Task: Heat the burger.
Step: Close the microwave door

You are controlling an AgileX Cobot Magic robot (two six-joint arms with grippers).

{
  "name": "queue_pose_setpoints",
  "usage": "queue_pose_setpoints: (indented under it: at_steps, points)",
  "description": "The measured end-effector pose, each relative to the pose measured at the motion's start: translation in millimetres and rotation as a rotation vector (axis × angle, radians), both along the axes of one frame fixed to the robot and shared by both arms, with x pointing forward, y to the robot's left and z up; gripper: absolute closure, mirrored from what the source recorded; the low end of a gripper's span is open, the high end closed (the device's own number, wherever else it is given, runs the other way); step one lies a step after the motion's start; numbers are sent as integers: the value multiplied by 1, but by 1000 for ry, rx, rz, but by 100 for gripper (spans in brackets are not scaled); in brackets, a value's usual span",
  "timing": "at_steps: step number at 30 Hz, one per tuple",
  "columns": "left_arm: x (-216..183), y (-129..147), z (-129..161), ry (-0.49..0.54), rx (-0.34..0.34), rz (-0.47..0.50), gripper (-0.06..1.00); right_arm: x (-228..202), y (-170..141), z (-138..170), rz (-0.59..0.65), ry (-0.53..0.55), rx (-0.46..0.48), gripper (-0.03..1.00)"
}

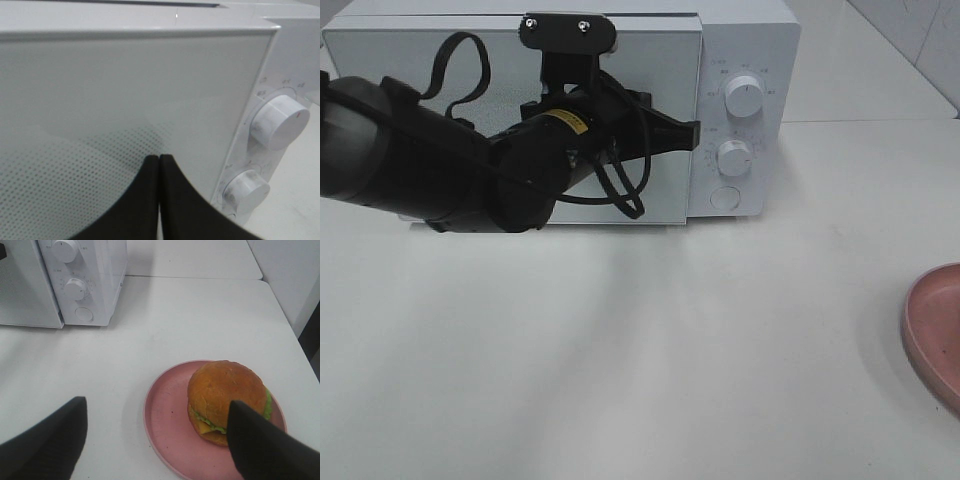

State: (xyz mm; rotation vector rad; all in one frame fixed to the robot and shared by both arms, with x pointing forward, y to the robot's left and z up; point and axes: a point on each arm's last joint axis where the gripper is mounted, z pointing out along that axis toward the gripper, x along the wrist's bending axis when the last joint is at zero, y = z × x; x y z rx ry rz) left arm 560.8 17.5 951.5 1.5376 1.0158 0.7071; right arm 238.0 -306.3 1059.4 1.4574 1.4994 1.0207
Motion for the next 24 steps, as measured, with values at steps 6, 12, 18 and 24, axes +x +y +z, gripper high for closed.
queue_pose_setpoints:
  at_steps: [6,12,18,24]
  points:
    - [13,-10,5,8,33,-44,94,0,0,0,0,0,0,24]
    - [20,-8,6,28,53,-57,94,0,0,0,0,0,0,24]
    - [18,-9,8,66,56,-68,94,0,0,0,0,0,0,24]
    - [6,-10,21,111,42,-91,82,0,0,0,0,0,0,24]
